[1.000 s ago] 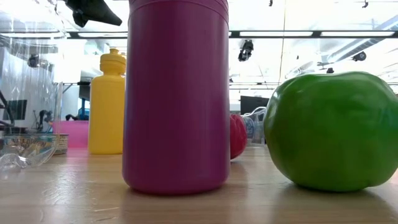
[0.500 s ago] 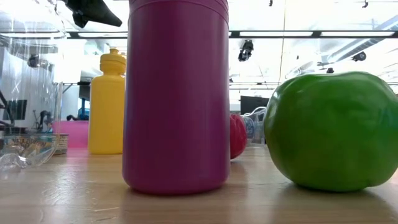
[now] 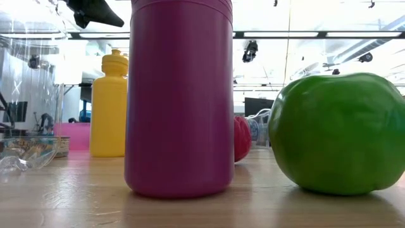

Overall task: Pick & Place Food Item
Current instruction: Put the purple water bottle into the right transparent bin

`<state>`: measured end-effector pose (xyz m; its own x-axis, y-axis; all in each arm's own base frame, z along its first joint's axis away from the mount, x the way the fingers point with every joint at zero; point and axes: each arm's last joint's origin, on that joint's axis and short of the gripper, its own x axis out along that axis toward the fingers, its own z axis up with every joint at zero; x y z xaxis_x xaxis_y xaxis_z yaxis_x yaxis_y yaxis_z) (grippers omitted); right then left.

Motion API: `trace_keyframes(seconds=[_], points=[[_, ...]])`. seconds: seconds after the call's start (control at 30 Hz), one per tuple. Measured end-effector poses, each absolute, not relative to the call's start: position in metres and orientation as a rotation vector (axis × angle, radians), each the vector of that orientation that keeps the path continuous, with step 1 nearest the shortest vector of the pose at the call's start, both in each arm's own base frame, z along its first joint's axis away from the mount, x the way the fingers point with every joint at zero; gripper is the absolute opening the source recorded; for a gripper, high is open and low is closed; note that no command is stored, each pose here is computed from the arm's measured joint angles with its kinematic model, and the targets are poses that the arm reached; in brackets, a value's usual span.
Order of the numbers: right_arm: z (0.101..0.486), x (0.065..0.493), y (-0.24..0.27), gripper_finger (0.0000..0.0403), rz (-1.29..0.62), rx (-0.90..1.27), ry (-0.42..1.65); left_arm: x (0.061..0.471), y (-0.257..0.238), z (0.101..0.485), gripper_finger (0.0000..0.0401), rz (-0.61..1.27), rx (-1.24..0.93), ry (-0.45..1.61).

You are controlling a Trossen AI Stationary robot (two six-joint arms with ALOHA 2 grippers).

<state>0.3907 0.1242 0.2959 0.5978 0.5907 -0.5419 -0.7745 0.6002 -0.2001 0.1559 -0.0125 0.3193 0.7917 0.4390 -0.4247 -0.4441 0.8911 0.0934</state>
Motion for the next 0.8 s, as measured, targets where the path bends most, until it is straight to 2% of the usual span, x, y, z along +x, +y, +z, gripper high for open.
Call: trace_keyframes(seconds=[0.27, 0.53, 0.8], points=[[0.293, 0.391, 0.127, 0.0146, 0.930, -0.396, 0.430, 0.156, -0.012, 0.319, 0.0007, 0.477, -0.011, 0.453], [0.277, 0.403, 0.125, 0.0138, 0.920, -0.392, 0.434, 0.156, -0.012, 0.319, 0.0007, 0.477, -0.011, 0.453], [0.278, 0.405, 0.120, 0.0133, 0.906, -0.387, 0.435, 0.156, -0.012, 0.319, 0.0007, 0.477, -0.011, 0.454]])
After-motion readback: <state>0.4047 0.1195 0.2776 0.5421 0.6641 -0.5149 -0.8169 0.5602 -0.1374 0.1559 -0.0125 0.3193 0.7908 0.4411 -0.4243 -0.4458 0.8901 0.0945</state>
